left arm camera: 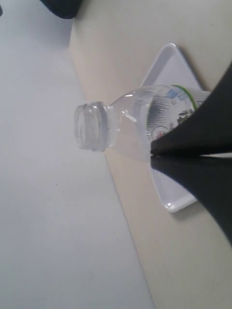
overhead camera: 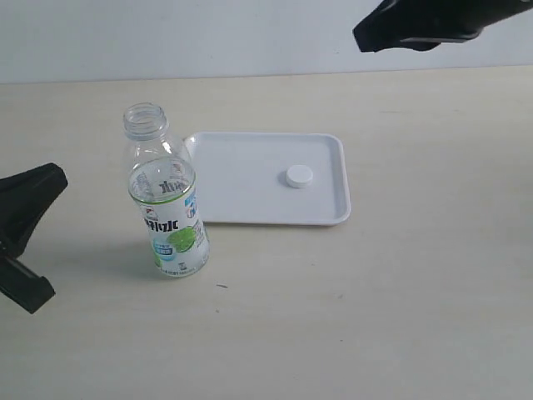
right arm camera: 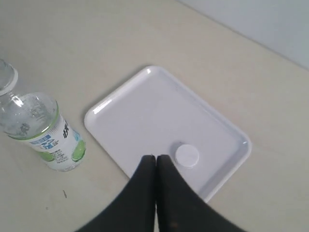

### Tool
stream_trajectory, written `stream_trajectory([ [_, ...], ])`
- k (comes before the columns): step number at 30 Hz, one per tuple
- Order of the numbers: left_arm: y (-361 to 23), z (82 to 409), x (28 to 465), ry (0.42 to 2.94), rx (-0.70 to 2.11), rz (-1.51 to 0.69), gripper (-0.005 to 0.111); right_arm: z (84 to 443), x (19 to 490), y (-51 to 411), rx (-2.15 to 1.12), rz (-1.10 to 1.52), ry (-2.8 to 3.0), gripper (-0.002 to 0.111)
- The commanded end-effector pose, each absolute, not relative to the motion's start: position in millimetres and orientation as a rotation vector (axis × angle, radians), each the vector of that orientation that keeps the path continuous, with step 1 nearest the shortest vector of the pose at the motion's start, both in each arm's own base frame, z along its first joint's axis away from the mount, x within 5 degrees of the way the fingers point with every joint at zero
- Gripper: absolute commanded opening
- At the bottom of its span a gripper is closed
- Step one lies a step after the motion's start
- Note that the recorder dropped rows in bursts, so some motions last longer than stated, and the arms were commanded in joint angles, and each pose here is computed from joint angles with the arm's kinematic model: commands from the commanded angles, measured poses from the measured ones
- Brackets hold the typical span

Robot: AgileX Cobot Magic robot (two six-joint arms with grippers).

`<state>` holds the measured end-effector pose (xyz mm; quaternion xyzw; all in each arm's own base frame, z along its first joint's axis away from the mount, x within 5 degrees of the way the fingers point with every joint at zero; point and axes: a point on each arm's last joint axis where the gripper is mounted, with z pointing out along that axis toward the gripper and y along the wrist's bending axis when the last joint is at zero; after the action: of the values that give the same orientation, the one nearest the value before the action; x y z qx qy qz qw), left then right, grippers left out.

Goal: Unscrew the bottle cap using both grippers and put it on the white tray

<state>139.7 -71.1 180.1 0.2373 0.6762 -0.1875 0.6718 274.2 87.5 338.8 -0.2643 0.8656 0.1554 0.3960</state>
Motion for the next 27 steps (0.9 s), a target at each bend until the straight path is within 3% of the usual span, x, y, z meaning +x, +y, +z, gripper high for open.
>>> stream_trajectory([
  [1, -66.7, 186.0, 135.3, 1.551, 0.428, -0.482, 0.000, 347.7, 236.6, 75.1, -0.605, 0.321, 2.063, 0.000],
  [14, -52.0, 210.6, 108.6, 1.508, 0.348, -0.437, 0.000, 339.2, 137.6, 43.2, -0.413, 0.200, 1.752, 0.000],
  [27, -25.9, 227.5, 61.3, 1.364, 0.203, -0.373, 0.000, 335.4, 122.3, 39.5, -0.360, 0.225, 1.707, 0.000],
])
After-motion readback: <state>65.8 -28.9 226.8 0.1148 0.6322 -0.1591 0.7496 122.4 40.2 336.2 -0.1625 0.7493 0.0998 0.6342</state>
